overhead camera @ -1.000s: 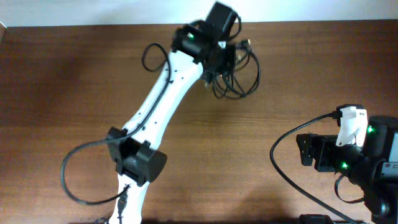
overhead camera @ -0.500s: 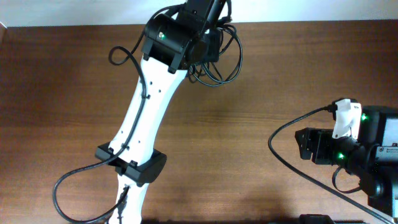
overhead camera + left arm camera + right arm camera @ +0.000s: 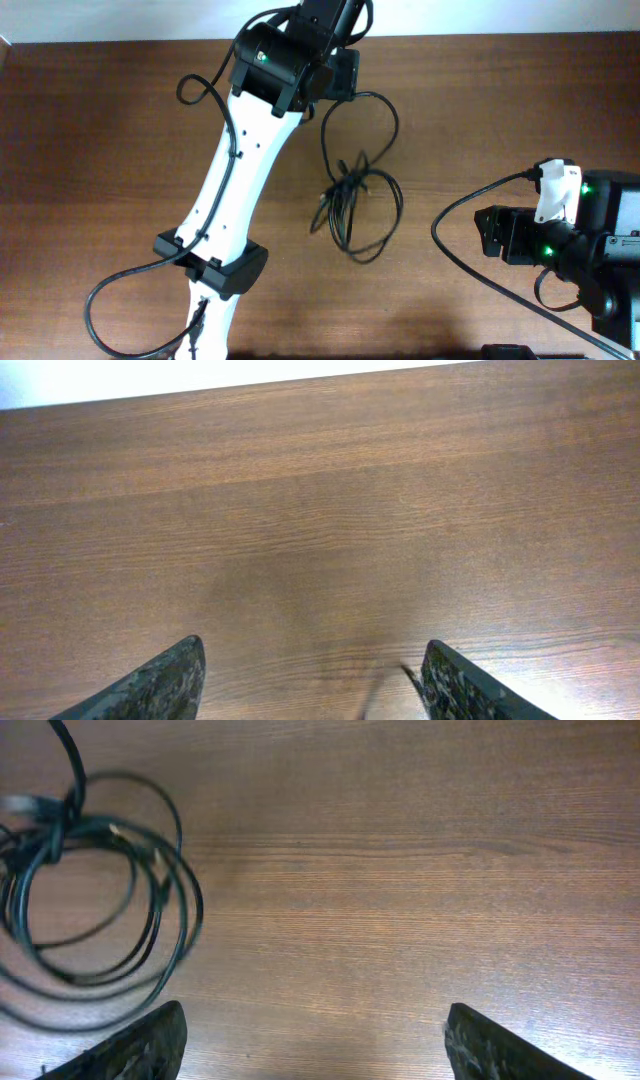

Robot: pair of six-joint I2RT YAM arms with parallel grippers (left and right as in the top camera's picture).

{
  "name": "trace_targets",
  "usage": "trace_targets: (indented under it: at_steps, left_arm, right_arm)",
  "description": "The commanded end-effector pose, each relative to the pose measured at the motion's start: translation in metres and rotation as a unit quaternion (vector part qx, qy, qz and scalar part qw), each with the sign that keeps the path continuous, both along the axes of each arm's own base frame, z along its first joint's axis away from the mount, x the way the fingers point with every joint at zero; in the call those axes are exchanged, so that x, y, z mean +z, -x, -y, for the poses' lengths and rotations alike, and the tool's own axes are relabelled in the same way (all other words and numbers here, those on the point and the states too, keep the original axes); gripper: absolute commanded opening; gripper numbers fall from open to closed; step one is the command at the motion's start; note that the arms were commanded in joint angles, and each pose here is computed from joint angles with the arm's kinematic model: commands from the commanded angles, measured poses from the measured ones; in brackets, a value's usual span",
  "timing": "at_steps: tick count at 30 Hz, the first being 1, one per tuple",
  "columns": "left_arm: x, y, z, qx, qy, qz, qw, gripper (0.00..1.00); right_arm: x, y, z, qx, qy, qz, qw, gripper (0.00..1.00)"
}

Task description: Untangle cables

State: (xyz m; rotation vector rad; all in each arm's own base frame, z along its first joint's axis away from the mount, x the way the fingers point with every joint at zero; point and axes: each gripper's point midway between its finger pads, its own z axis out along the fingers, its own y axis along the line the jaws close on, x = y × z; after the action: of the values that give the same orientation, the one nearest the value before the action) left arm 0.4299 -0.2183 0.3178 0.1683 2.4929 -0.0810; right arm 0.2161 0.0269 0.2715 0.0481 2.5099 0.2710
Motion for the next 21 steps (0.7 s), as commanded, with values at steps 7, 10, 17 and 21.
trace_targets:
  at_steps: [7, 10, 17, 21]
  left_arm:
    - [-0.046, -0.009, 0.009, -0.004, -0.02, -0.05, 0.999, 0.72]
    - [-0.044, -0.014, -0.002, 0.013, -0.048, -0.034, 0.998, 0.64]
    - [-0.026, -0.035, -0.048, 0.108, -0.201, 0.055, 0.972, 0.74]
    - [0.018, -0.034, -0.065, 0.177, -0.307, 0.153, 0.922, 0.9]
  right_arm:
    - [0.006, 0.001, 0.0, 0.003, 0.005, 0.01, 1.0, 0.82]
    - [0.006, 0.001, 0.0, 0.004, 0.004, 0.01, 1.0, 0.82]
    - [0.006, 0.001, 0.0, 0.004, 0.004, 0.01, 1.0, 0.82]
    - [0.007, 0.0, 0.0, 0.004, 0.005, 0.012, 1.0, 0.82]
